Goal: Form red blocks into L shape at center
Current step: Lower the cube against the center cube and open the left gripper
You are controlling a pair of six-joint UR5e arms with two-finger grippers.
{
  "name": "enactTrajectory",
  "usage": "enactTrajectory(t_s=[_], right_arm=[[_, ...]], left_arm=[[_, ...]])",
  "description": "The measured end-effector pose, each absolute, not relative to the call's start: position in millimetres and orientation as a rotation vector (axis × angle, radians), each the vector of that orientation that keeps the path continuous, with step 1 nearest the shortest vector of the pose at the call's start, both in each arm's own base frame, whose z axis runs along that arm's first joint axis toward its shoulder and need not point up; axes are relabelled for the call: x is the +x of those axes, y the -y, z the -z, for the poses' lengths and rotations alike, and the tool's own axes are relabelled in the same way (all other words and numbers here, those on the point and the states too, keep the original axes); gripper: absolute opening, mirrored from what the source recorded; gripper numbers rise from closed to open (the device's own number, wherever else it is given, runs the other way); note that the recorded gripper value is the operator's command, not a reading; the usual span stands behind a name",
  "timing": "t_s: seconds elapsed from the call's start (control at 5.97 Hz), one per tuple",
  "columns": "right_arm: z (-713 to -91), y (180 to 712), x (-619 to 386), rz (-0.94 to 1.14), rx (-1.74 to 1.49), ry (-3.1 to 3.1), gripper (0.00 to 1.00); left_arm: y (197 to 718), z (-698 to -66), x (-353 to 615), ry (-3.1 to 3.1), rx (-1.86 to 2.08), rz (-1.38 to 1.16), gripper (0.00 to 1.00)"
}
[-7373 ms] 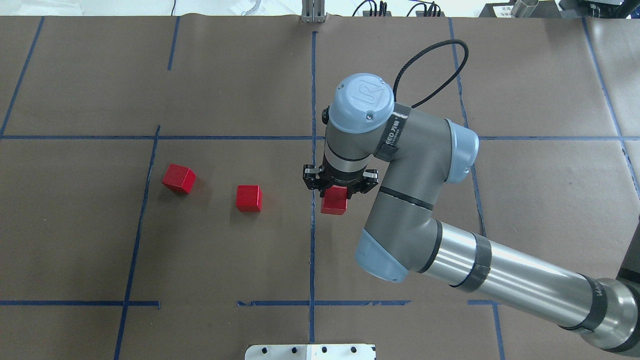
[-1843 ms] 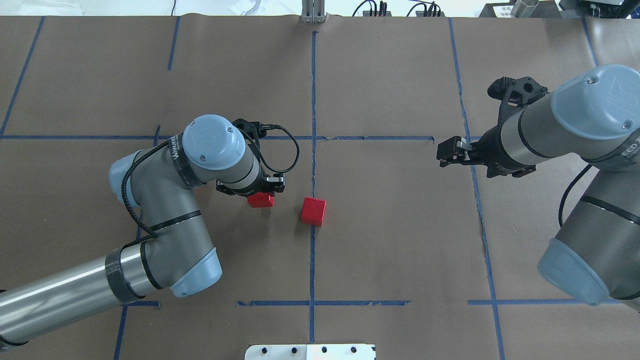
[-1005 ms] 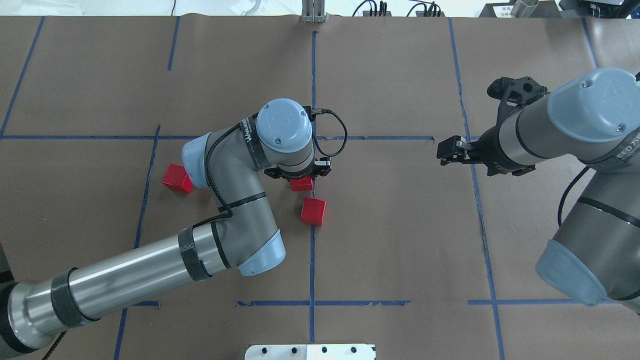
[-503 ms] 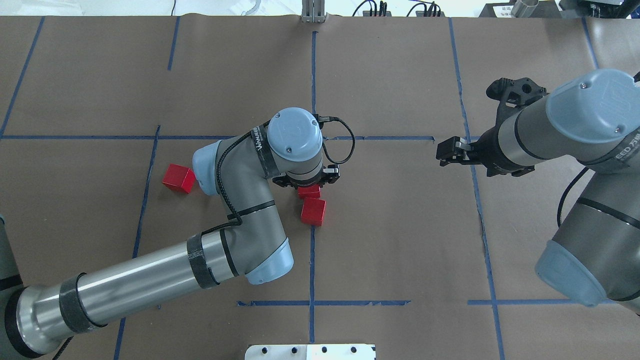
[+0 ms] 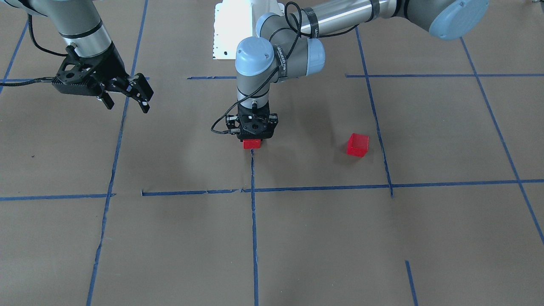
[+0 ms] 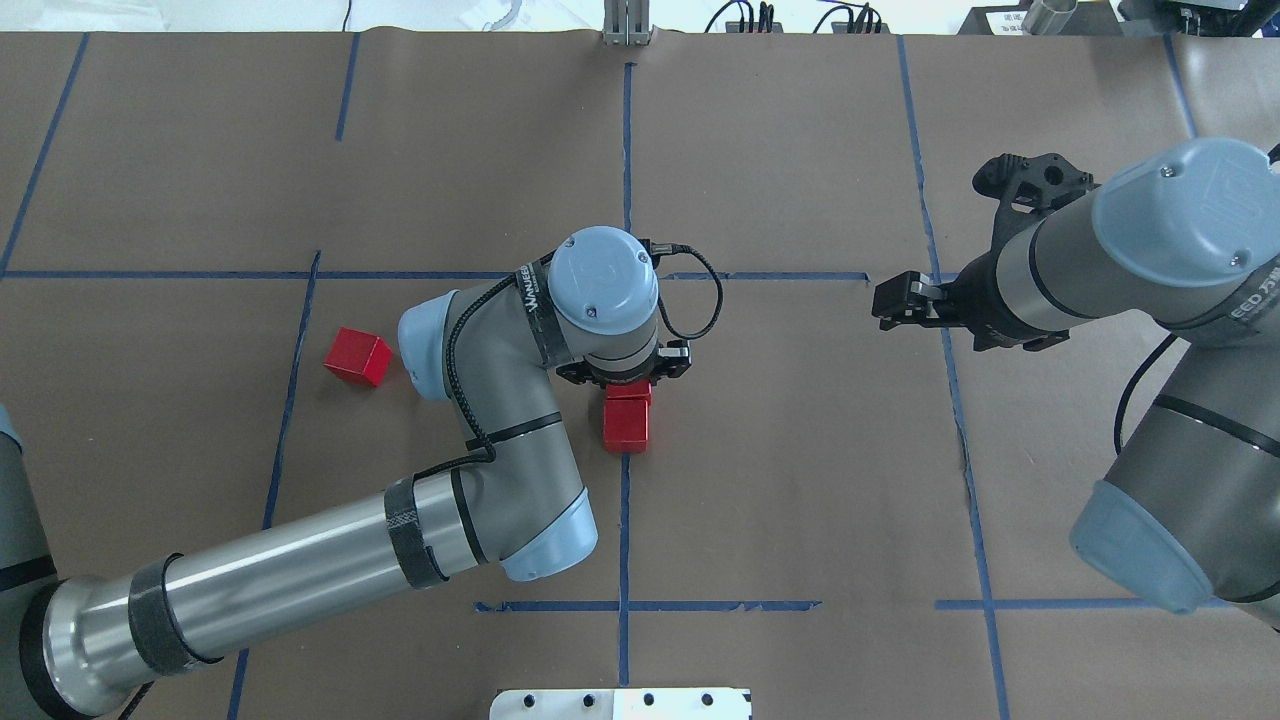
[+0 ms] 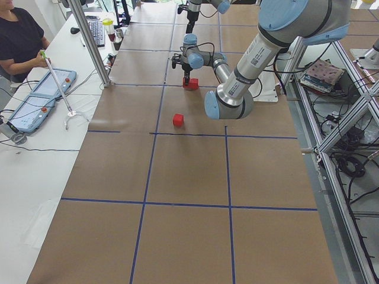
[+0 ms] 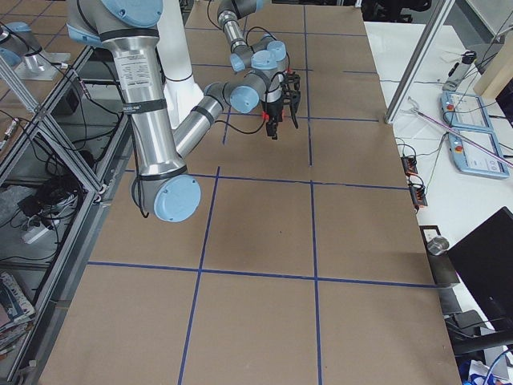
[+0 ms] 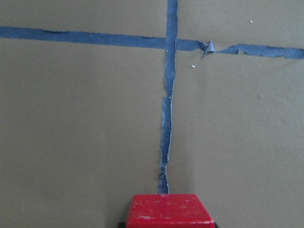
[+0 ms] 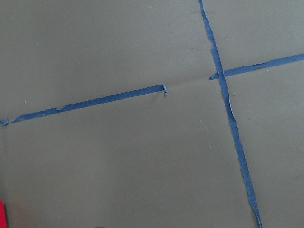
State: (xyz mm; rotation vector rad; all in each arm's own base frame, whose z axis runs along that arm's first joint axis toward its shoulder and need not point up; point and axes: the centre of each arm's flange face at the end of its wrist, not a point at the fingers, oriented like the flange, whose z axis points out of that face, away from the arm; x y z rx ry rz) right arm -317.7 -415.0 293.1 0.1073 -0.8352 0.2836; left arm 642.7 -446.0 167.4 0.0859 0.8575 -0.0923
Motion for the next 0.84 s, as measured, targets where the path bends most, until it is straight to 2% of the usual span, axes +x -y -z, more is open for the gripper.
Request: enactTrajectory(t_s=[0.84], right_arm=[[-290.8,414.8,-317.6,-0.283,0.110,0.839,1.00]], left_arm=[[441.3,-168.3,642.3,-0.846,0.078,0.089,0.02]])
